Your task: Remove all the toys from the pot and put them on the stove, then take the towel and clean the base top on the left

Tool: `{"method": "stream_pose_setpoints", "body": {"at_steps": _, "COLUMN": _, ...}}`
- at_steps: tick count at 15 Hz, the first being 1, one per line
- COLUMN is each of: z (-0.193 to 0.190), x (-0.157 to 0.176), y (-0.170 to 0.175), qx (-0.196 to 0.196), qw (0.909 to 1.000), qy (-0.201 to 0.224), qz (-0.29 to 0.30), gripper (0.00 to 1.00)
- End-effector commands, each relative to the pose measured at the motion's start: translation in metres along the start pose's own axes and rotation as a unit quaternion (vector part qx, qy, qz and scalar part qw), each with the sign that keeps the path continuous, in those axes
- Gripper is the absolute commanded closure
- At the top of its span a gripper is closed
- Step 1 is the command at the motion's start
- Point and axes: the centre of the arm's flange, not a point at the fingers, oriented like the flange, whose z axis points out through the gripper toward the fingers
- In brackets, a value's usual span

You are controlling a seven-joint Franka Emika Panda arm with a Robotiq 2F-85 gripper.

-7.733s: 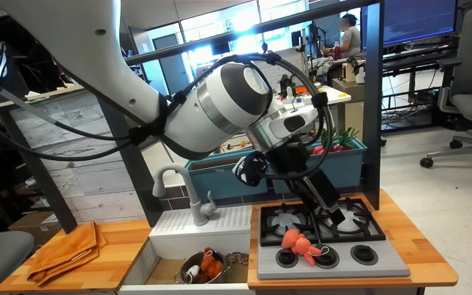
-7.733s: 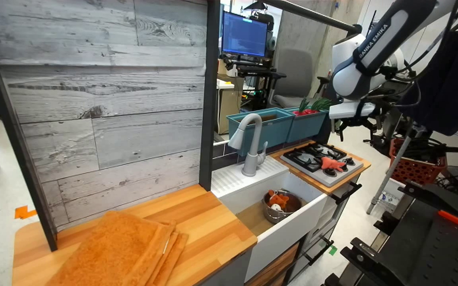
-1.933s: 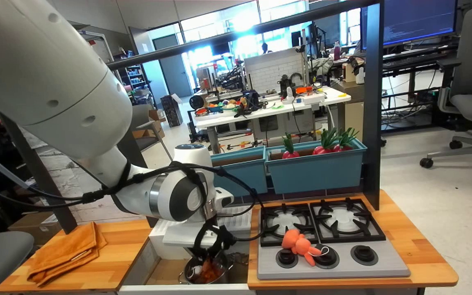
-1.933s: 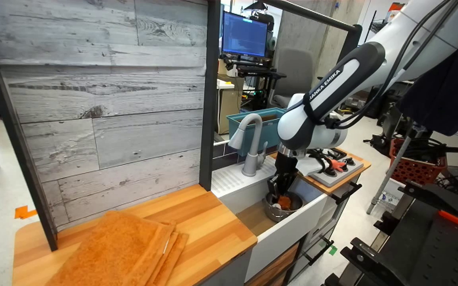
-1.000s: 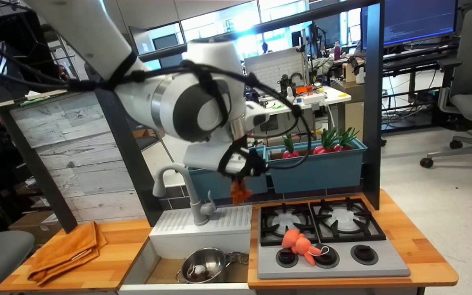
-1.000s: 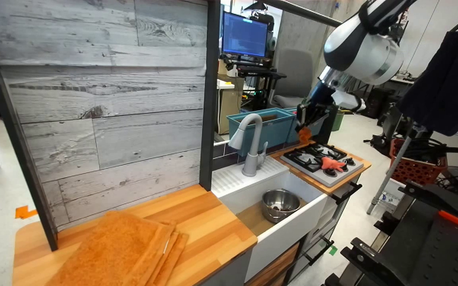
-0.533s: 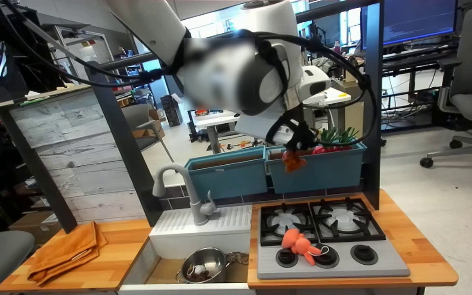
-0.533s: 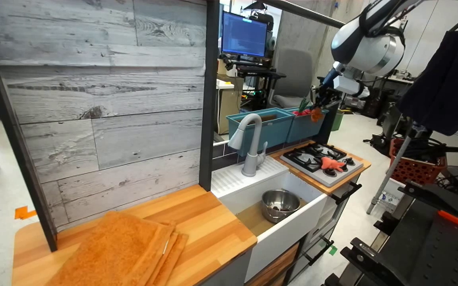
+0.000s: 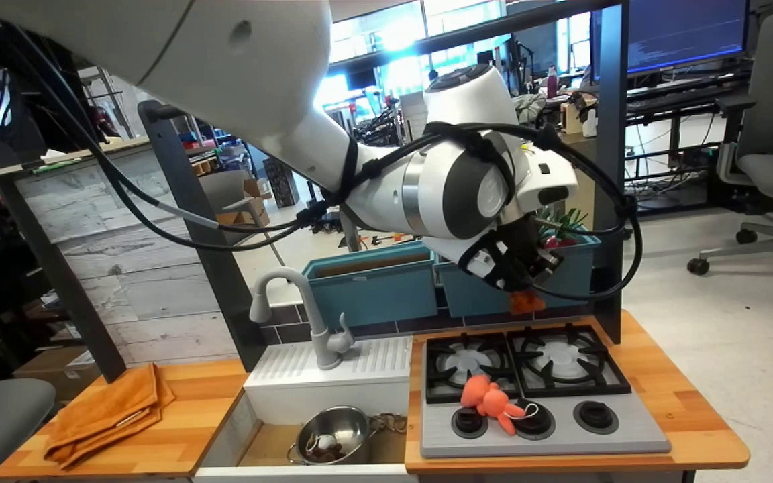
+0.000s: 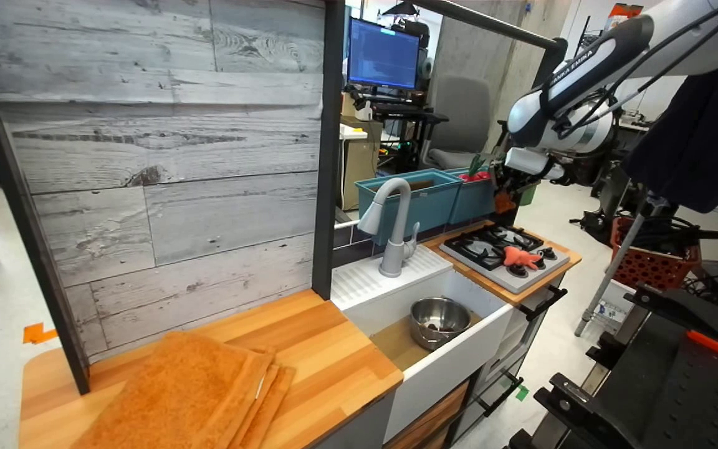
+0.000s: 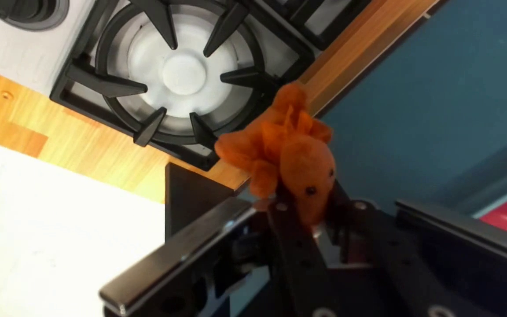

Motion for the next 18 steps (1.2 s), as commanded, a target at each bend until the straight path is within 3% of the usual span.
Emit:
{"method": "stream_pose_setpoints", "body": {"at_steps": 1, "z": 0.020, "x": 0.016, "y": -0.018, "qx": -0.015, "qw": 0.9998, "qy": -0.015, "qz": 0.000, "gripper": 0.48}}
{"method": "stream_pose_setpoints", "body": {"at_steps": 5, "z": -0.006, "x": -0.011, "y": -0.013, "qx": -0.026, "qw": 0.9979, "qy": -0.040, "qz": -0.044, "gripper": 0.19}}
{"method": "stream_pose_setpoints", "body": {"at_steps": 8, "z": -0.038, "x": -0.037, "y": -0.004, "qx": -0.007, "qw": 0.9903, "qy": -0.062, "qz": -0.124, "gripper": 0.00}}
{"method": "stream_pose_setpoints", "body": {"at_steps": 13, "z": -0.078, "x": -0.075, "y": -0.021, "qx": 0.046, "qw": 0.9633, "qy": -0.113, "qz": -0.239, "gripper": 0.00}}
{"method": "stream_pose_setpoints", "body": {"at_steps": 18, "z": -0.073, "x": -0.148, "y": -0.069, "qx": 0.072, "qw": 0.9210, "qy": -0.184, "qz": -0.336, "gripper": 0.00}}
